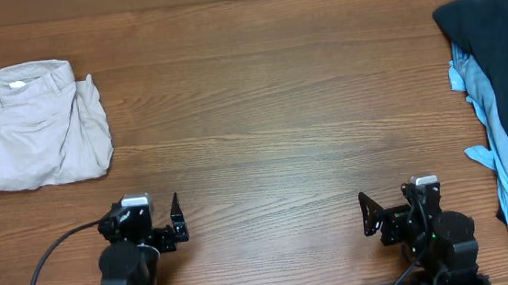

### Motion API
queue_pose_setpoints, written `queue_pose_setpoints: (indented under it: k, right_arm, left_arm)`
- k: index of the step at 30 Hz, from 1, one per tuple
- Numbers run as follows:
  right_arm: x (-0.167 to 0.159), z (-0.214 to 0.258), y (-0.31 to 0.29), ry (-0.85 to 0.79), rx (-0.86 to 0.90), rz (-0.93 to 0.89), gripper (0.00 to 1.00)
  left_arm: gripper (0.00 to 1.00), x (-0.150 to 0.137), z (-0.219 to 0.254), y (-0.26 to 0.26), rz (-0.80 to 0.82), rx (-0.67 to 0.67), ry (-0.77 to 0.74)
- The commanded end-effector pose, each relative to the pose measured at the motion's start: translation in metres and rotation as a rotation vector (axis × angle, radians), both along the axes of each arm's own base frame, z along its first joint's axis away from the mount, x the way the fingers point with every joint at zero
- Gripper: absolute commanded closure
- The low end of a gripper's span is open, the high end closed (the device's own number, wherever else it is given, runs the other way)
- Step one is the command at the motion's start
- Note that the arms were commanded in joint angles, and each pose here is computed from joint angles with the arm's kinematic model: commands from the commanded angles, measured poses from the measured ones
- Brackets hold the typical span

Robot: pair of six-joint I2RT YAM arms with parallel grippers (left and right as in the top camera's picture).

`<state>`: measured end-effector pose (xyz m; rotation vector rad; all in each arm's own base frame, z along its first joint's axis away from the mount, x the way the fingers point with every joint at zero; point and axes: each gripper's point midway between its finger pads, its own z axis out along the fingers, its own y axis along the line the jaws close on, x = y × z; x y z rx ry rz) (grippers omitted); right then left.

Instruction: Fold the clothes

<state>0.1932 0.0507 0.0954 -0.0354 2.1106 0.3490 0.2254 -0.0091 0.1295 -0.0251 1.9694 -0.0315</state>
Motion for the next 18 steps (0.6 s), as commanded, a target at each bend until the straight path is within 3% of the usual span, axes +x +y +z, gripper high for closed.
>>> queue_pose_setpoints:
  k: [1, 18]
  right_arm:
    - [0.0, -0.0054, -0.0008, 0.007, -0.005, -0.004, 0.0]
    - [0.0, -0.0054, -0.0008, 0.007, -0.005, -0.004, 0.0]
  left_arm:
    - [0.0, 0.0014, 0.0011, 0.0006, 0.015, -0.047, -0.102]
    - [0.0, 0.0044, 0.006, 0.0005, 0.021, -0.065, -0.129]
